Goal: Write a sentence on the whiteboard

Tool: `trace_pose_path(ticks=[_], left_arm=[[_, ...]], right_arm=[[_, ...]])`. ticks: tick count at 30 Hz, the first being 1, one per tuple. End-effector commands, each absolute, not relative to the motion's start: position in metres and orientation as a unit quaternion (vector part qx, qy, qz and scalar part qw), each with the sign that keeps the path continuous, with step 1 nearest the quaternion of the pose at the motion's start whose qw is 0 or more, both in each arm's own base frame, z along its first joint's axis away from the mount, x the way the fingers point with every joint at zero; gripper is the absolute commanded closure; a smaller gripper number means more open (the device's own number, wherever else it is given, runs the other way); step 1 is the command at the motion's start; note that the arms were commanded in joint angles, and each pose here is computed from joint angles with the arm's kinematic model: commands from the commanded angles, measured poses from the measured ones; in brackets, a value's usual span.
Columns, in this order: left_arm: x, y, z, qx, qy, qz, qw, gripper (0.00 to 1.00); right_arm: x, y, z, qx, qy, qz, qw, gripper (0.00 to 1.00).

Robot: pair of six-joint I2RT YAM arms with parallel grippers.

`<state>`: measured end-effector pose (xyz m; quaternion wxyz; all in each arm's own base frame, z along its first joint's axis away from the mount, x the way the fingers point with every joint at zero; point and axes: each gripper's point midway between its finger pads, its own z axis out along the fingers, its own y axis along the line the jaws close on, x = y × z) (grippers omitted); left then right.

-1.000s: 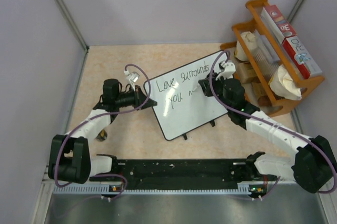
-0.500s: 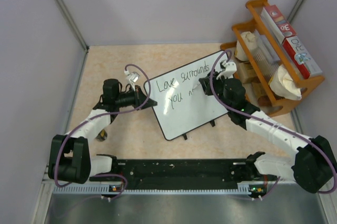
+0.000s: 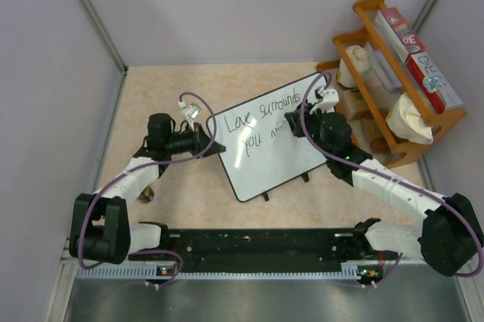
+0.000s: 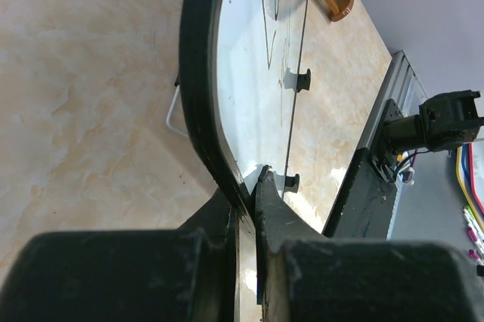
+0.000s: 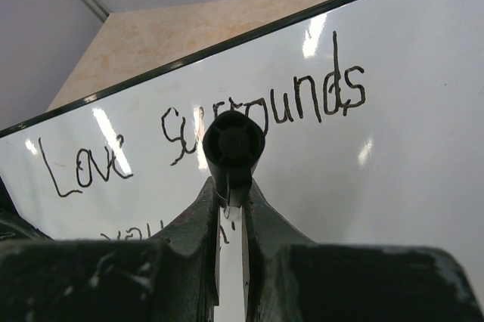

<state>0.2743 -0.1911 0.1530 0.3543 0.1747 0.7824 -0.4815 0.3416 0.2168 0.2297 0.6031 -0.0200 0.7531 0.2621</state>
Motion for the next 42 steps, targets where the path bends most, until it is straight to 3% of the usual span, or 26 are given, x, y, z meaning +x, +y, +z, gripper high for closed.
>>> trace_pose_path(ticks=[1,13,33,42], left_arm=[[0.283,-0.178,0.112,0.245,0.799,-0.387,0.389,1.00],[0.283,-0.178,0.112,0.244,0.799,-0.388,0.389,1.00],[0.283,-0.178,0.112,0.245,0.799,-0.388,0.390,1.00],[0.283,-0.178,0.113,0.246,0.798,-0.388,0.390,1.00]], right_arm=[[0.337,0.213,0.225,-0.022,0.758,0.262,0.596,1.00],[0.332,0.201,0.203,-0.015,0.774,0.236,0.587,1.00],[0.355,0.204,0.263,0.006,0.734,0.250,0.632,1.00],[0.351,0.215,0.251,-0.011,0.745,0.268,0.611,1.00]])
